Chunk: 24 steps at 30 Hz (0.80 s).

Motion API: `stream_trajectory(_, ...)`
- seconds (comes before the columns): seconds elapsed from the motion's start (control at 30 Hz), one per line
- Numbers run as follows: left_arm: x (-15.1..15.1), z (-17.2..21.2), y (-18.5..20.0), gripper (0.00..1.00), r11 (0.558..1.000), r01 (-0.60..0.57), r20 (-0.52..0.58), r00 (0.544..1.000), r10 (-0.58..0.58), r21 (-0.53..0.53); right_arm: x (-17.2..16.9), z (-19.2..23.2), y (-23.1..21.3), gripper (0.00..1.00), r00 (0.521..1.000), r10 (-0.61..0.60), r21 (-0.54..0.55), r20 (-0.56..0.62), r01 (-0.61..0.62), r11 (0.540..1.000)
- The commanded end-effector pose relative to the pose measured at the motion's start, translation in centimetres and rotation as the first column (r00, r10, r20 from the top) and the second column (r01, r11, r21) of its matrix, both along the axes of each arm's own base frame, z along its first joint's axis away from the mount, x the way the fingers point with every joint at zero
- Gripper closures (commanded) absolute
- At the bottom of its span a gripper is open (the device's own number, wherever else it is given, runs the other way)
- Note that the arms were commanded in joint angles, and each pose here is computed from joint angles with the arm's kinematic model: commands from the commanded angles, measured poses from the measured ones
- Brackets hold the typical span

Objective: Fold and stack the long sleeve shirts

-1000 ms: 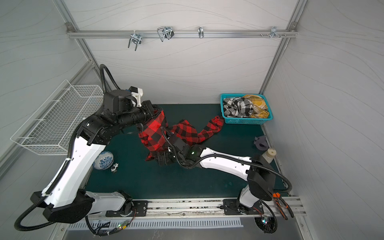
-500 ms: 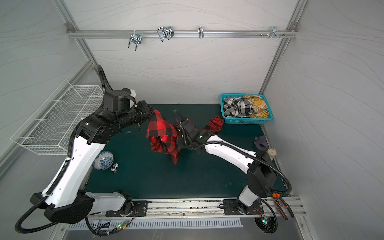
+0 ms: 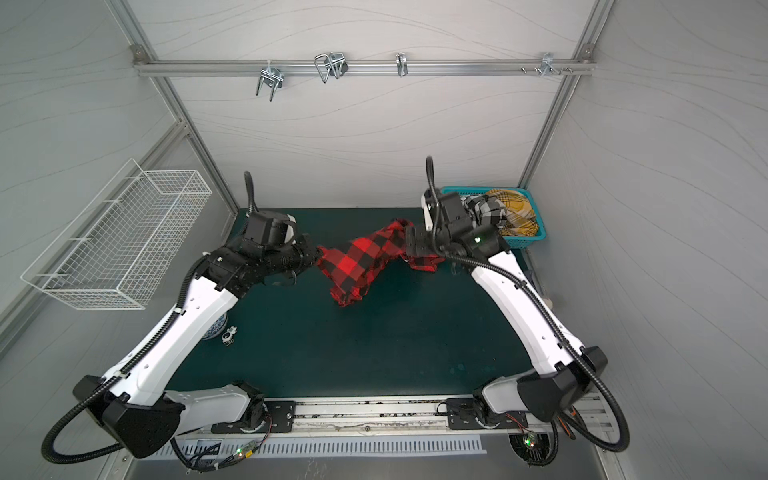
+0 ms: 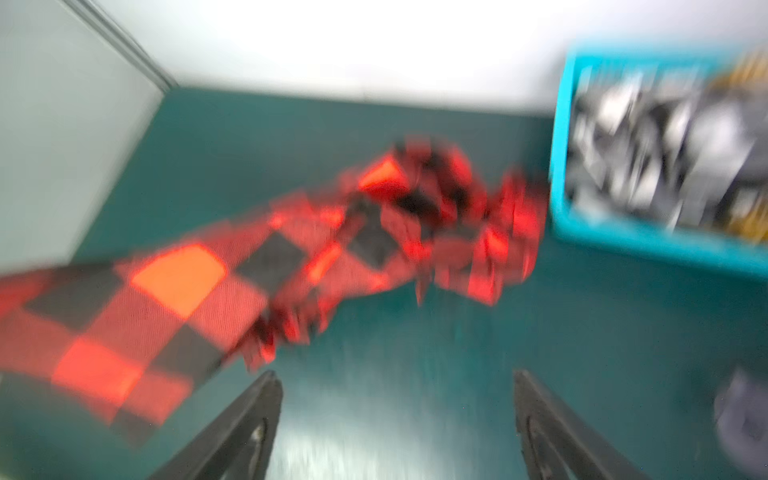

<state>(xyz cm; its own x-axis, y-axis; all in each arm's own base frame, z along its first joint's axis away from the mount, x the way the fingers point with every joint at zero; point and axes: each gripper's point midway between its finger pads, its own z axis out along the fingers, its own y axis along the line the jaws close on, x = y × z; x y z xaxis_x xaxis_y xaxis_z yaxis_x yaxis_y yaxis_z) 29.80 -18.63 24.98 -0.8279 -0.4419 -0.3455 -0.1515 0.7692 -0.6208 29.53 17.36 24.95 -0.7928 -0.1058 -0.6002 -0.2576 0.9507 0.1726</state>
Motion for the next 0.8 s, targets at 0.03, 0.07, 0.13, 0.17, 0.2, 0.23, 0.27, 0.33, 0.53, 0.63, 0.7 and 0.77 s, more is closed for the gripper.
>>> stream_trajectory(0.03, -3.6, -7.5, -3.1, 1.00, 0.986, 0.144, -0.178, 0.971, -0.157, -0.086, -6.3, -9.0, -1.4, 0.11, 0.945, -0.103, 0.098, -0.311, 0.139, 0.985)
stream_trajectory(0.07, -4.4, -9.0, -2.8, 1.00, 0.987, 0.138, -0.210, 0.966, -0.153, -0.085, -6.8, -9.9, -1.5, 0.11, 0.933, -0.117, 0.115, -0.341, 0.165, 0.980)
stream_trajectory(0.13, -5.3, -10.3, -2.2, 1.00, 0.989, 0.129, -0.227, 0.963, -0.144, -0.078, -6.8, -10.5, -1.1, 0.11, 0.913, -0.135, 0.173, -0.385, 0.215, 0.961)
stream_trajectory(0.17, -5.8, -10.6, -1.9, 1.00, 0.989, 0.127, -0.229, 0.963, -0.141, -0.073, -6.4, -10.6, -0.6, 0.11, 0.905, -0.140, 0.210, -0.402, 0.240, 0.948)
stream_trajectory(0.2, -6.2, -10.8, -1.7, 1.00, 0.989, 0.130, -0.229, 0.963, -0.143, -0.070, -5.7, -10.6, 0.2, 0.11, 0.900, -0.136, 0.248, -0.414, 0.255, 0.935)
stream_trajectory(0.23, -6.5, -10.9, -1.4, 1.00, 0.989, 0.130, -0.232, 0.962, -0.142, -0.064, -5.1, -10.7, 1.1, 0.11, 0.897, -0.125, 0.281, -0.424, 0.261, 0.924)
stream_trajectory(0.27, -6.9, -11.0, -1.2, 1.00, 0.990, 0.132, -0.235, 0.962, -0.142, -0.055, -4.2, -10.9, 2.1, 0.12, 0.894, -0.108, 0.313, -0.435, 0.262, 0.913)
stream_trajectory(0.33, -7.3, -11.0, -0.7, 1.00, 0.990, 0.134, -0.239, 0.961, -0.139, -0.038, -2.1, -11.8, 4.2, 0.15, 0.884, -0.079, 0.358, -0.460, 0.266, 0.895)
stream_trajectory(0.53, -7.8, -9.2, -0.1, 1.00, 0.991, 0.126, -0.199, 0.971, -0.132, -0.042, 3.1, -15.7, 8.1, 0.27, 0.864, -0.062, 0.382, -0.500, 0.284, 0.880)
stream_trajectory(0.63, -8.0, -8.5, 0.2, 1.00, 0.992, 0.121, -0.181, 0.975, -0.126, -0.039, 4.1, -18.0, 9.2, 0.30, 0.848, -0.078, 0.360, -0.525, 0.304, 0.882)
stream_trajectory(0.7, -8.2, -8.3, 0.3, 1.00, 0.992, 0.122, -0.179, 0.976, -0.127, -0.038, 4.1, -19.6, 9.5, 0.35, 0.817, -0.095, 0.355, -0.568, 0.348, 0.868)
stream_trajectory(0.77, -8.3, -8.1, 0.4, 1.00, 0.992, 0.122, -0.180, 0.975, -0.128, -0.042, 3.7, -20.7, 10.2, 0.38, 0.791, -0.095, 0.375, -0.604, 0.387, 0.842)
